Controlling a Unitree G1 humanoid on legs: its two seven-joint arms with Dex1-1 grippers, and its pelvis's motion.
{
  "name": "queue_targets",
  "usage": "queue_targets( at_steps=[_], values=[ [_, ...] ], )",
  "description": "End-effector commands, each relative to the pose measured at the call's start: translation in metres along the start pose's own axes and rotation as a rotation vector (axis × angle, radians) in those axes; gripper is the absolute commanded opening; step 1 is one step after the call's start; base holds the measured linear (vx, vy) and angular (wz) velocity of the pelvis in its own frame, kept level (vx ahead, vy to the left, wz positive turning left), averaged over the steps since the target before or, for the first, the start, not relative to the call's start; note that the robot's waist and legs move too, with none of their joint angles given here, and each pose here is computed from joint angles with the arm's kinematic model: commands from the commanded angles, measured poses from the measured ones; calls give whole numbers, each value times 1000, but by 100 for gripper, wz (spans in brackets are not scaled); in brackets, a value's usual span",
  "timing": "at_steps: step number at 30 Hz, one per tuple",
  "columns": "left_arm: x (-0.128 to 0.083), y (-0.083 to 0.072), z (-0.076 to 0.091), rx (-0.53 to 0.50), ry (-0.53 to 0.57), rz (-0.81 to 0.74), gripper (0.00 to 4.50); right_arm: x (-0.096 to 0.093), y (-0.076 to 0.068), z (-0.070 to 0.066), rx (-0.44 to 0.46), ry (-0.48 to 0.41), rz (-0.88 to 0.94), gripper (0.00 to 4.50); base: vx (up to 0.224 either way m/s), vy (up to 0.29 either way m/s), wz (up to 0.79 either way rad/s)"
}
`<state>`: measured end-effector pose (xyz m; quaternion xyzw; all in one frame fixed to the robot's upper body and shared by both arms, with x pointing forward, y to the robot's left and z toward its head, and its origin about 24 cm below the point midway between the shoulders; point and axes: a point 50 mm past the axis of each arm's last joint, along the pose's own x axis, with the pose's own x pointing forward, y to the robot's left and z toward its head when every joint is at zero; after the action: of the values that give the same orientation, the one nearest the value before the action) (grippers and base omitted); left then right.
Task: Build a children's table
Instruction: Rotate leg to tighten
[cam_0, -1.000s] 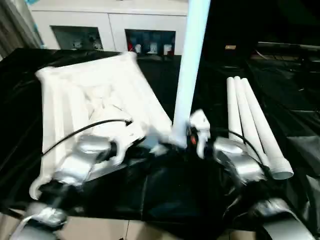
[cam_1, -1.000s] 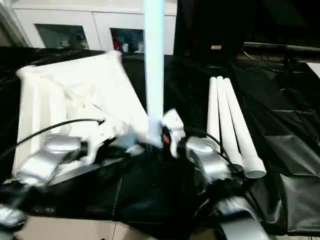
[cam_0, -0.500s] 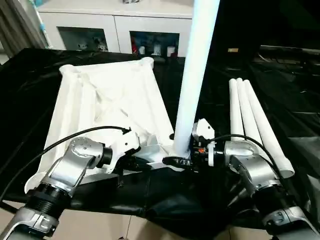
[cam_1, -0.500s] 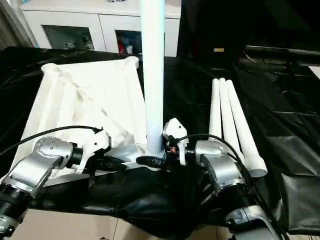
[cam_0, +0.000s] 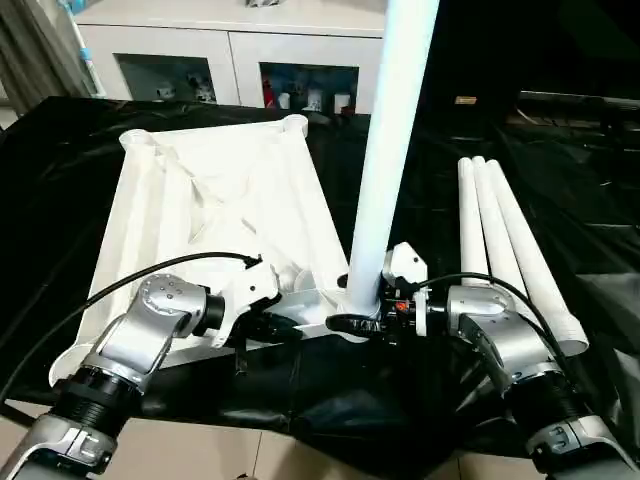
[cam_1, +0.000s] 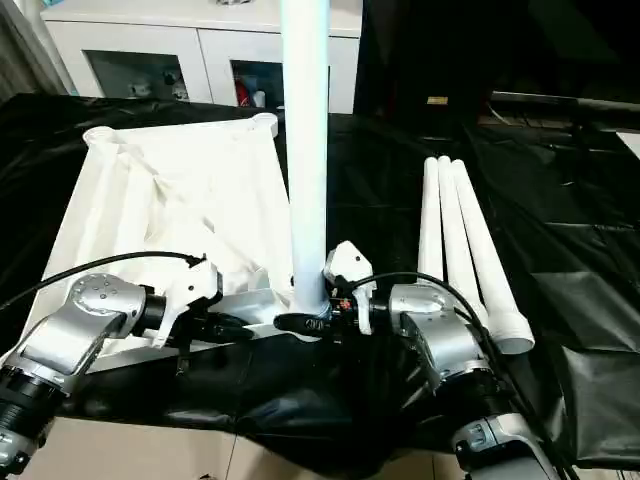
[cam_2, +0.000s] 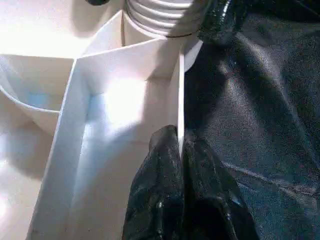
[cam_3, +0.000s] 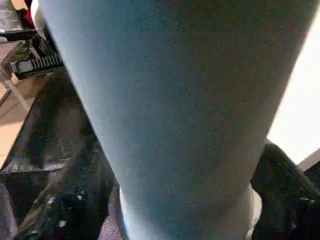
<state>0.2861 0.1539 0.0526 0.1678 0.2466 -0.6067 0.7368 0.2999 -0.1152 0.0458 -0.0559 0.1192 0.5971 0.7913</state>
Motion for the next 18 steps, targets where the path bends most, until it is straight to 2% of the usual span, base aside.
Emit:
queue_targets(
  at_steps=[1,6,18],
  values=[
    [7,-7,-2,-4,2,-69,0,2,1,1,-9,2,8,320,0,0,0],
    [7,-7,-4,-9,9,-70,0,2,2,-3,-8,17,7,280,0,0,0],
    [8,-6,-5,-17,11,-49,0,4,2,-10,7,34,-34,274,0,0,0]
  ],
)
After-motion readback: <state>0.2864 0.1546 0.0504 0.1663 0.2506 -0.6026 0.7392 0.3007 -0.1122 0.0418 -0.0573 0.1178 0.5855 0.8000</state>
